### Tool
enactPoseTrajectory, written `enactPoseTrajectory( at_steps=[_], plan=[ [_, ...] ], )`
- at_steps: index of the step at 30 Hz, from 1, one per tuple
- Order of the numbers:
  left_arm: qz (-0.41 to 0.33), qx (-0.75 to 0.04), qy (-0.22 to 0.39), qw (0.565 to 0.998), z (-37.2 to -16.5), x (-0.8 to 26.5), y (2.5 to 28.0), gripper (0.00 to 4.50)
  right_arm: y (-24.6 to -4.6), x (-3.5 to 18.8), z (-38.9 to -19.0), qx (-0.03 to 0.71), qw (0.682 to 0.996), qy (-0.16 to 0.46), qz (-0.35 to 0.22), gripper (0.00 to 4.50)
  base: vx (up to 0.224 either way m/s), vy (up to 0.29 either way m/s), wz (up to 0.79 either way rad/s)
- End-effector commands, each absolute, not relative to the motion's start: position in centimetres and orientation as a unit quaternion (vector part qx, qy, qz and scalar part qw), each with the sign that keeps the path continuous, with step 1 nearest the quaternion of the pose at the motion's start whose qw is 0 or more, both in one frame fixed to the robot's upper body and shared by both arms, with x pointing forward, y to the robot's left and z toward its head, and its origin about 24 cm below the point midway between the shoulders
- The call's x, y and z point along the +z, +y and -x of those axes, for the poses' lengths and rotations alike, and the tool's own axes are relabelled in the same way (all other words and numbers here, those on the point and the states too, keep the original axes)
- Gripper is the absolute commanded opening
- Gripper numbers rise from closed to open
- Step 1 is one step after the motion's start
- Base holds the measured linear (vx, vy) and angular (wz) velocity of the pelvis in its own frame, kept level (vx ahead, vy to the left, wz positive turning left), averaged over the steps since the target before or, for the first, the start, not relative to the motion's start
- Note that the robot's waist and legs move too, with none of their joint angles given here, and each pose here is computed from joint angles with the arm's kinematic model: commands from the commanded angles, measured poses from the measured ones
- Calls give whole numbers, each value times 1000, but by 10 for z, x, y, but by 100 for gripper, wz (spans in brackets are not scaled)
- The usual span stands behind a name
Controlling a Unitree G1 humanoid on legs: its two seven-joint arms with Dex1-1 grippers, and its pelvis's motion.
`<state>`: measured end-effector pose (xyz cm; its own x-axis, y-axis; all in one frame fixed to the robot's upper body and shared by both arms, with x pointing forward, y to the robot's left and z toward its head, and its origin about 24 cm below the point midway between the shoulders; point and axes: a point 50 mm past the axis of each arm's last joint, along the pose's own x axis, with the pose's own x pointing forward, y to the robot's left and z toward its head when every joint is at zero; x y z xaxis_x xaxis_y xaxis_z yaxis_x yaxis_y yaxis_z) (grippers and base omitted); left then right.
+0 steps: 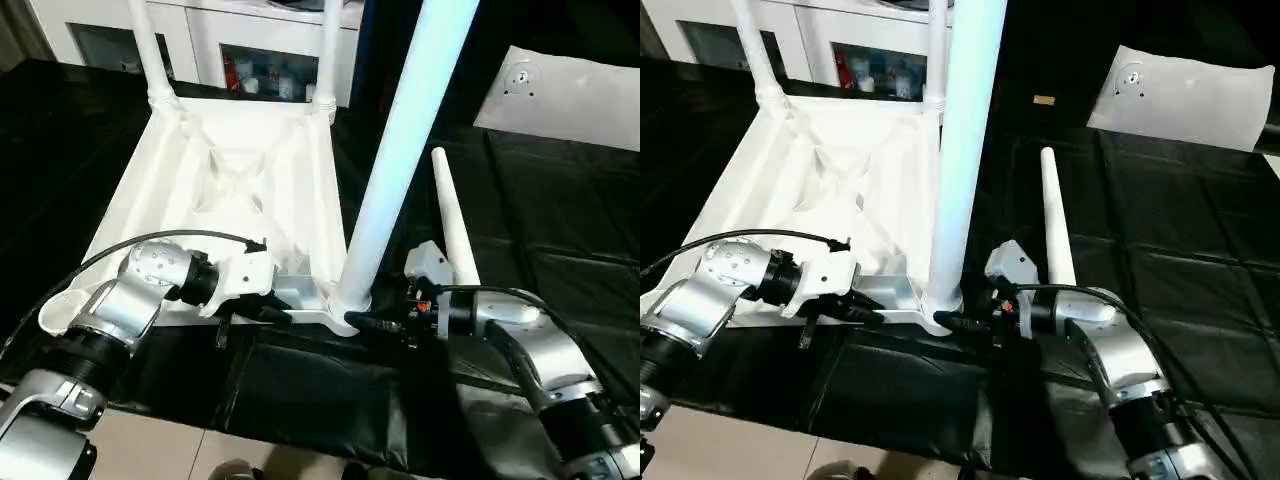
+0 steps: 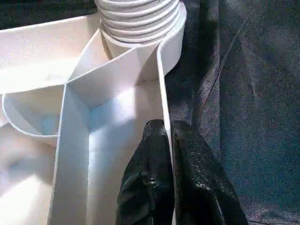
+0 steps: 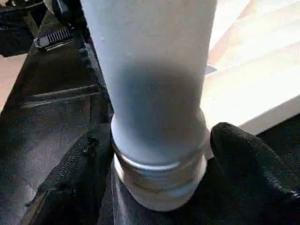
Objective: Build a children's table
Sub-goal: Rotate leg to tighten
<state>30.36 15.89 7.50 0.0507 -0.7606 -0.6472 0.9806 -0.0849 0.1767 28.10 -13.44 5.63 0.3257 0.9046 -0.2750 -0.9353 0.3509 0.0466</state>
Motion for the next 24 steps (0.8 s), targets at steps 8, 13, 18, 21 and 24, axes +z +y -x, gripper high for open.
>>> enactPoseTrajectory(
  at_steps=[8,13,18,21,24],
  plan=[
    [-333,-716,191,583,-292,64,145,0,-131,58,-288,574,808,119,57,284,0,0,0],
    [-335,-716,191,582,-292,64,145,0,-130,57,-289,580,804,121,56,276,0,0,0],
    [-331,-705,196,596,-294,63,148,0,-129,52,-285,582,801,126,52,275,0,0,0],
    [-312,-683,192,632,-297,63,145,0,-129,48,-281,573,808,134,42,275,0,0,0],
    [-281,-634,184,697,-303,62,137,0,-126,40,-280,521,843,131,24,275,0,0,0]
  ],
)
